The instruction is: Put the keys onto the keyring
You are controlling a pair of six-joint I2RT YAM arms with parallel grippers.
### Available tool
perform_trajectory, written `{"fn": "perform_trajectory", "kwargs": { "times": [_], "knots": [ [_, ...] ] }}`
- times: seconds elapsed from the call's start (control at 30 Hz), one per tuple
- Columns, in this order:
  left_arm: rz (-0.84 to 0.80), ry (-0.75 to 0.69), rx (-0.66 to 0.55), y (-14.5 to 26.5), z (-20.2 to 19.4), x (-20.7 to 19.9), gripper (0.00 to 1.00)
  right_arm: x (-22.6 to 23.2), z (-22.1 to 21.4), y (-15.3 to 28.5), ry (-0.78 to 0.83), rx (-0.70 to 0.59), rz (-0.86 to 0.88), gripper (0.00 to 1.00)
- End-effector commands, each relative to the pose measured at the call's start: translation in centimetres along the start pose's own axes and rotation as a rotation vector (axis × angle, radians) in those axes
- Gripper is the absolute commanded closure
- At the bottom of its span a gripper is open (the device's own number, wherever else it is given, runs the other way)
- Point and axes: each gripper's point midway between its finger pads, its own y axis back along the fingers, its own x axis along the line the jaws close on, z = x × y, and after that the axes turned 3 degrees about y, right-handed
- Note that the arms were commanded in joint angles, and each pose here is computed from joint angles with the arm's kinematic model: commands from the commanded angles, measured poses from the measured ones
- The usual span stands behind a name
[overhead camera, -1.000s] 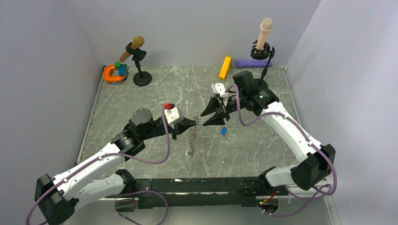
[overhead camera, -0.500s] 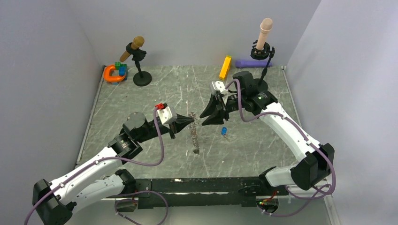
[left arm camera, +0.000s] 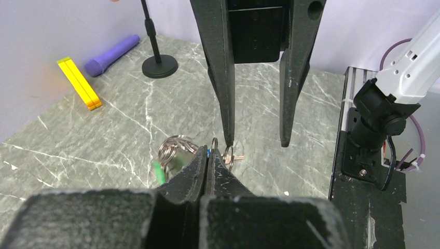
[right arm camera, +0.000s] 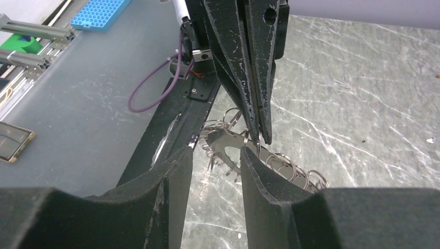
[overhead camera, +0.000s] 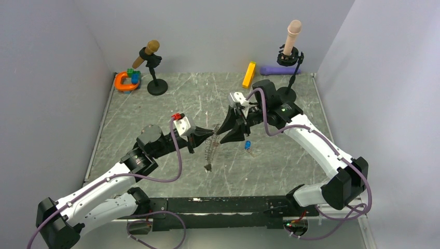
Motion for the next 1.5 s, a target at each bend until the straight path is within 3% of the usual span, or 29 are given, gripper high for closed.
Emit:
{"fn": "perform_trajectory", "kwargs": {
  "times": [0.0,0.53,0.77,0.93,1.47],
  "knots": [
    [0.023,-0.027,-0.117,0.0,3.4,0.3,1.0,0.7,0.6,-0.3,0.028,-0.019,0.04,0.56],
    [0.025,-0.036,-0.124,0.2,3.4,0.6,1.0,3.3,0.4,-1.5,0.086,-0.011,0.15,0.51],
    [-0.123,-0.268,-0.145,2.3,3.7,-1.5,1.0,3.5,1.8,1.8,0.237,0.025,0.068,0.46],
    [-0.252,-0.409,-0.136,3.8,3.4,-3.7,1.0,2.5,1.7,2.9,0.23,0.021,0.02,0.45],
    [-0.375,-0.433,-0.111,4.8,3.8,-5.7,1.0,1.9,0.6,2.6,0.2,0.026,0.019,0.45]
  ]
}}
